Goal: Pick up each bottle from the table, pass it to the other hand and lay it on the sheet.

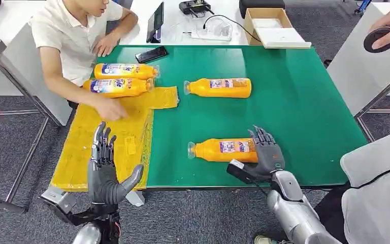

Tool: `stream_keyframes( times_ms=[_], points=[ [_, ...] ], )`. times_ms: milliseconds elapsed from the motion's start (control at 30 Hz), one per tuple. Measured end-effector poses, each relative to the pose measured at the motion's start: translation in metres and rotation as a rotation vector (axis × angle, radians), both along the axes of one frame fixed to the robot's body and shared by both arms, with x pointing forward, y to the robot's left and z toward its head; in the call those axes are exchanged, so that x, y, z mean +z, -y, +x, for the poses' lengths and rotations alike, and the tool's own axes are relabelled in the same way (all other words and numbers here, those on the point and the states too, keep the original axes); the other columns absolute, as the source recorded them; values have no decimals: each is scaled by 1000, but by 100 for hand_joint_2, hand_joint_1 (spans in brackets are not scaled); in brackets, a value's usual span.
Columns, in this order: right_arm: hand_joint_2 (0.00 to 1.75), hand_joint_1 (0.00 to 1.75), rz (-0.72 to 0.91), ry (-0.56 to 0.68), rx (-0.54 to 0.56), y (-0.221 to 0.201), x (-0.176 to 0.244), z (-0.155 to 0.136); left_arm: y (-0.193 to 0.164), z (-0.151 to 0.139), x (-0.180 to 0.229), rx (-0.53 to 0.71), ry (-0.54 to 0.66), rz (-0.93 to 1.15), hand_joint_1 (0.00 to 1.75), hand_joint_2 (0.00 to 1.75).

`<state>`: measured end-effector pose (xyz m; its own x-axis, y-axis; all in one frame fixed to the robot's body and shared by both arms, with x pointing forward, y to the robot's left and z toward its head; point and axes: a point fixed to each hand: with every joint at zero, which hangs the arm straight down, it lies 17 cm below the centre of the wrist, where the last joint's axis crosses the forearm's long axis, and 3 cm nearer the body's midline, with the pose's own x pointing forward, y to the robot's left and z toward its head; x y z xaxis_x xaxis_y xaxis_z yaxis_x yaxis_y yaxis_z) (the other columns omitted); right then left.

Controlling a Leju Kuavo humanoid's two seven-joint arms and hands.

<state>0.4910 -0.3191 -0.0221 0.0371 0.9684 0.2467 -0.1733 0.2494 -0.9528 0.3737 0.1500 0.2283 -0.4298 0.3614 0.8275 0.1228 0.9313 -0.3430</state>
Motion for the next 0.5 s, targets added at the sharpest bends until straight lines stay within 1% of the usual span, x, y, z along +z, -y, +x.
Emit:
stream_keyframes(
  times_ms=[67, 100, 133, 167, 200, 300, 367, 500],
  points=[
    [175, 0, -4, -56, -18, 3, -7, 2, 5, 1, -3, -27, -17, -7, 0, 175],
    [175, 0, -6, -63, -19, 3, -8, 2, 6, 1, -4, -32, -20, -6, 0, 175],
    [175, 37, -8, -70, -21, 4, -9, 3, 8, 1, -5, -36, -24, -5, 0, 175],
    [175, 155, -10, -73, -24, 5, -8, 4, 9, 1, -5, -41, -26, -4, 0, 175],
    [175, 168, -14, -90, -23, 5, -11, 3, 11, 2, -6, -51, -30, -4, 0, 175],
    [175, 175, -19, -143, -14, 4, -20, 0, 19, 5, -11, -98, -64, -15, 0, 175],
    [175, 175, -18, -172, -11, 6, -24, -1, 25, 7, -16, -130, -92, -20, 0, 175],
    [175, 175, -14, -192, -7, 7, -26, -1, 31, 9, -25, -166, -131, -26, 0, 175]
  ],
)
